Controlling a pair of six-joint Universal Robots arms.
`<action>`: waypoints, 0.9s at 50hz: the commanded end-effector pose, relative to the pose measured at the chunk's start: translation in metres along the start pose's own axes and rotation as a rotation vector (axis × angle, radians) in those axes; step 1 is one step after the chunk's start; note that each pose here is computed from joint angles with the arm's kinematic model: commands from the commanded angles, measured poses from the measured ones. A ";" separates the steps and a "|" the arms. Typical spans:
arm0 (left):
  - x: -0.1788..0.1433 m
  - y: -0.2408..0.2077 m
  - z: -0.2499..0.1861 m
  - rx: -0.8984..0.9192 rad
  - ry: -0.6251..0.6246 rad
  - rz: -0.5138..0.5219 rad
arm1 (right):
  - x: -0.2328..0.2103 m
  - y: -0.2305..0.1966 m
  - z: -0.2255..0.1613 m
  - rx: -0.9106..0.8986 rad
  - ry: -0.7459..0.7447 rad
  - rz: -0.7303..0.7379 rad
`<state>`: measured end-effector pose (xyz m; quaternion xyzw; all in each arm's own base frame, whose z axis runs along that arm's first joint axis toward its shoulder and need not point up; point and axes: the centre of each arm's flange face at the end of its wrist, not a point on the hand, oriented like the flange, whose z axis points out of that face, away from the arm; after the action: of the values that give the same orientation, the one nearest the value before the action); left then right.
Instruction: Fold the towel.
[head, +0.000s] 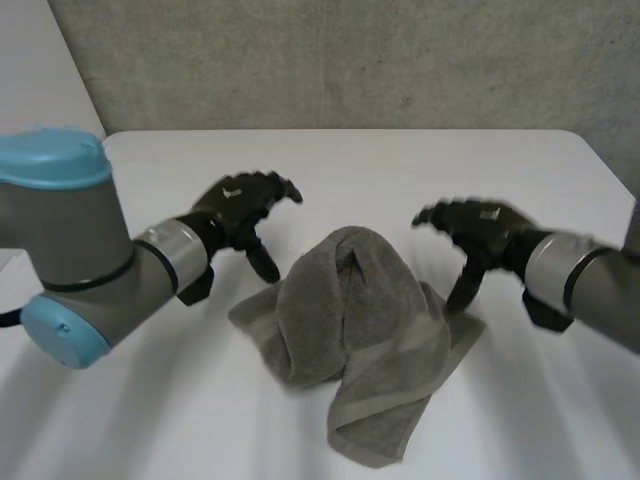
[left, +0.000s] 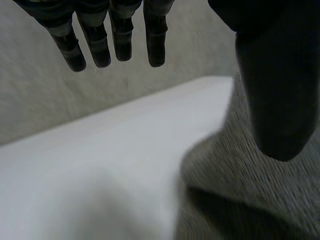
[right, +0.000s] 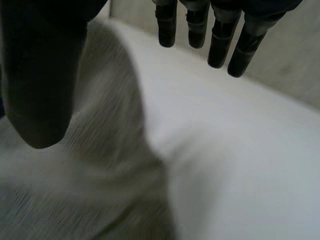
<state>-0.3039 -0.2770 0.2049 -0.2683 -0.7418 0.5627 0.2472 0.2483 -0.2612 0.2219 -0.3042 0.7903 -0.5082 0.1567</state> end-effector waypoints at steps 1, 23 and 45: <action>0.013 0.040 0.013 -0.105 0.044 0.010 | -0.017 0.045 0.015 -0.111 -0.046 -0.009; 0.044 0.036 -0.031 -0.245 0.117 -0.027 | -0.042 0.026 -0.005 0.032 -0.187 -0.072; 0.020 -0.048 -0.074 0.019 0.070 -0.012 | -0.008 -0.108 0.013 0.642 -0.026 -0.581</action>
<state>-0.2720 -0.2137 0.2692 -0.2888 -0.7344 0.5479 0.2775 0.2801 -0.2674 0.2898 -0.4528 0.5976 -0.6407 0.1650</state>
